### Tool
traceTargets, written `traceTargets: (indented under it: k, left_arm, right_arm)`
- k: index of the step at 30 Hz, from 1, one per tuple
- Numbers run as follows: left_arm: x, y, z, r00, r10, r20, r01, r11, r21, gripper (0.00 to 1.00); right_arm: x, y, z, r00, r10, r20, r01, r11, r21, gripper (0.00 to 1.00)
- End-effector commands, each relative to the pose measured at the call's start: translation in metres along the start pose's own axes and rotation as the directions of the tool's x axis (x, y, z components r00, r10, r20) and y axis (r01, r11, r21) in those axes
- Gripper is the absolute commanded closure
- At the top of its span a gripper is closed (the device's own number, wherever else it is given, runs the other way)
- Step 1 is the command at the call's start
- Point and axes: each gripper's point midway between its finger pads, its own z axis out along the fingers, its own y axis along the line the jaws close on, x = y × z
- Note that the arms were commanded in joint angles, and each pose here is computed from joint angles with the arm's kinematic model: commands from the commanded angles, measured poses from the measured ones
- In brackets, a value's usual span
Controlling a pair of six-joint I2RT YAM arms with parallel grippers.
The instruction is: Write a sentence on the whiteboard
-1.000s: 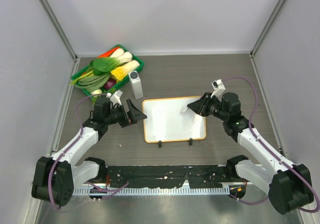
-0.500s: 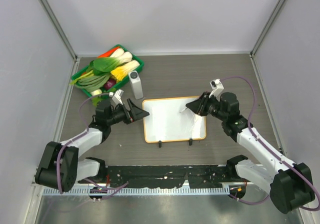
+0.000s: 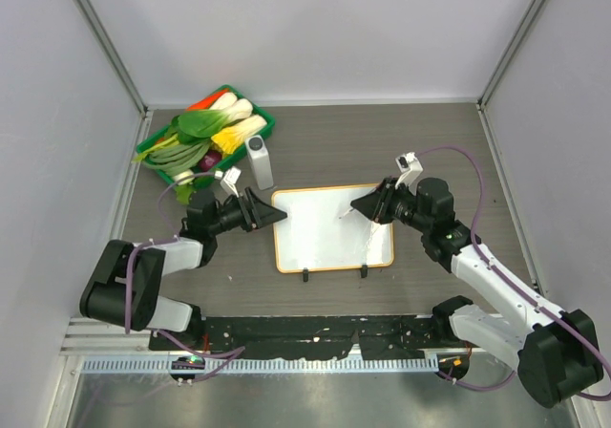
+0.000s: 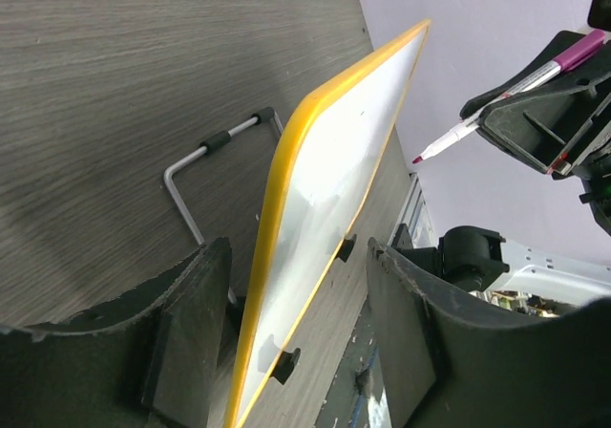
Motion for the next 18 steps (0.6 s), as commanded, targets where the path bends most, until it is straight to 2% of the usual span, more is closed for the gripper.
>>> traceTargets:
  k: [1,14,15,18]
  left_arm:
    - [-0.004,-0.012,0.003,0.995,0.098,0.007,-0.099,0.993,0.07,0.41]
    - [0.017,-0.002,0.013,0.993,0.103,-0.055,-0.099,0.993,0.057,0.71]
    - [0.019,0.001,0.013,0.993,0.105,-0.059,-0.102,0.994,0.048,0.76]
    - [0.021,0.006,0.014,0.992,0.107,-0.064,-0.105,0.994,0.035,0.79]
  right_arm:
    - [-0.033,0.026,-0.001,0.995,-0.043,0.092,0.049,0.997,-0.067,0.99]
    - [-0.028,0.031,0.007,0.996,-0.051,0.078,0.058,0.995,-0.082,0.98]
    - [-0.028,0.032,0.007,0.995,-0.059,0.078,0.065,0.994,-0.085,0.99]
    - [-0.028,0.03,0.009,0.994,-0.071,0.081,0.077,0.995,-0.069,0.99]
